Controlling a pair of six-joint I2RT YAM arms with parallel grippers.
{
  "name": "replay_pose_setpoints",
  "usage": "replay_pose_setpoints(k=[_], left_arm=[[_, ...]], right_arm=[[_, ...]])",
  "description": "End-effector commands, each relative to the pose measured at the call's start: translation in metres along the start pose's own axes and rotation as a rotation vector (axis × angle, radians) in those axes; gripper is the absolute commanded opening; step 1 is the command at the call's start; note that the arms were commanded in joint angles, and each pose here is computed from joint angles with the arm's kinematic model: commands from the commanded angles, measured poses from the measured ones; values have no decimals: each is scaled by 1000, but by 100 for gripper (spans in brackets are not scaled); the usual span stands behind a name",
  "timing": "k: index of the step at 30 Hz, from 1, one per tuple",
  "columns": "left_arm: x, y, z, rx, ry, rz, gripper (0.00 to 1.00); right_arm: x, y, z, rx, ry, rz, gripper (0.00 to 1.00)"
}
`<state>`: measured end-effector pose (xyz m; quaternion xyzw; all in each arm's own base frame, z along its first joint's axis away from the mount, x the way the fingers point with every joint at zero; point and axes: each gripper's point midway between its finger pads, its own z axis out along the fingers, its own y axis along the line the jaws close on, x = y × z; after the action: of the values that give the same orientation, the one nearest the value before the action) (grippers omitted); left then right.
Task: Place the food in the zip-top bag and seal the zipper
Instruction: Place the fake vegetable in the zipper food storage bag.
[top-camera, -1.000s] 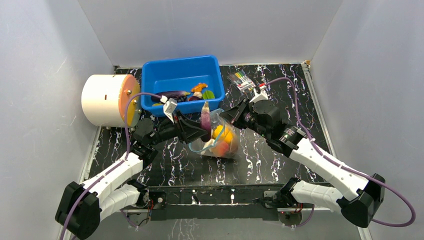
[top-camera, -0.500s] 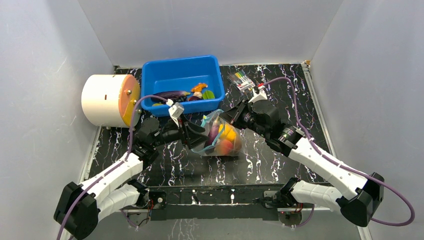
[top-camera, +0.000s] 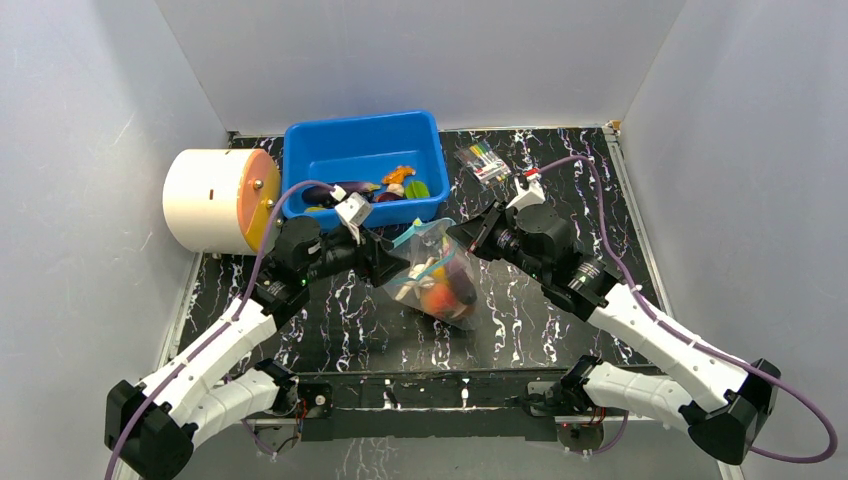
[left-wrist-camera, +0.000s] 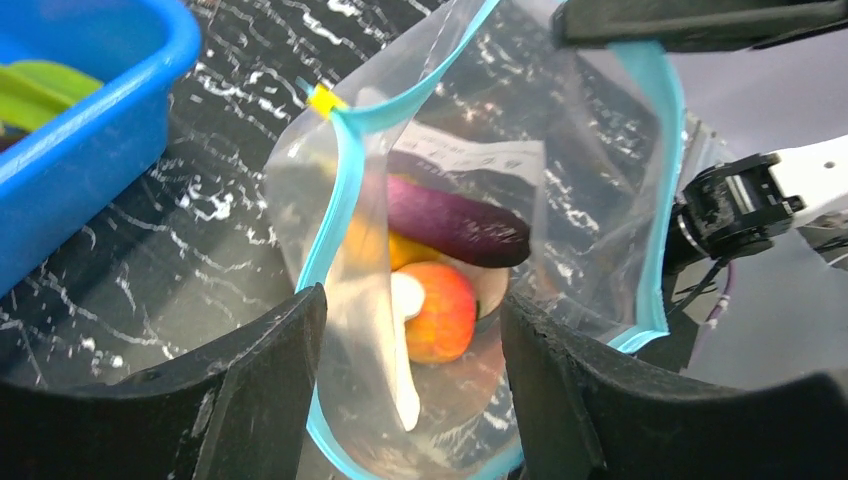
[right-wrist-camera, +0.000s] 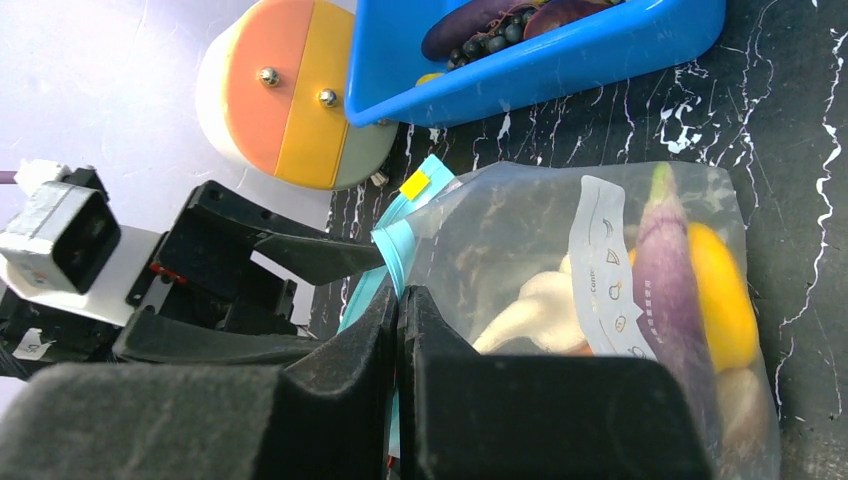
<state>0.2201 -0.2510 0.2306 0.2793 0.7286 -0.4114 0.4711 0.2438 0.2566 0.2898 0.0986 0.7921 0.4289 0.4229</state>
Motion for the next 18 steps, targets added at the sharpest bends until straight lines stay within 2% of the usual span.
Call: replay_pose_setpoints(k=[1, 10, 14, 16, 18], left_arm=[[11, 11, -9, -82, 56, 19, 62], [30, 31, -11, -170, 123, 29, 59], [41, 33, -6, -154, 143, 17, 59], [44, 28, -3, -114, 144, 12, 53], [44, 18, 1, -55, 135, 1, 43]], right_arm=[[-11, 11, -5, -45, -48, -12, 0], [-3, 0, -5, -26, -35, -40, 0], [2, -7, -6, -26, -25, -50, 0], [4, -7, -7, -33, -23, -56, 0], [4, -8, -8, -33, -22, -54, 0]])
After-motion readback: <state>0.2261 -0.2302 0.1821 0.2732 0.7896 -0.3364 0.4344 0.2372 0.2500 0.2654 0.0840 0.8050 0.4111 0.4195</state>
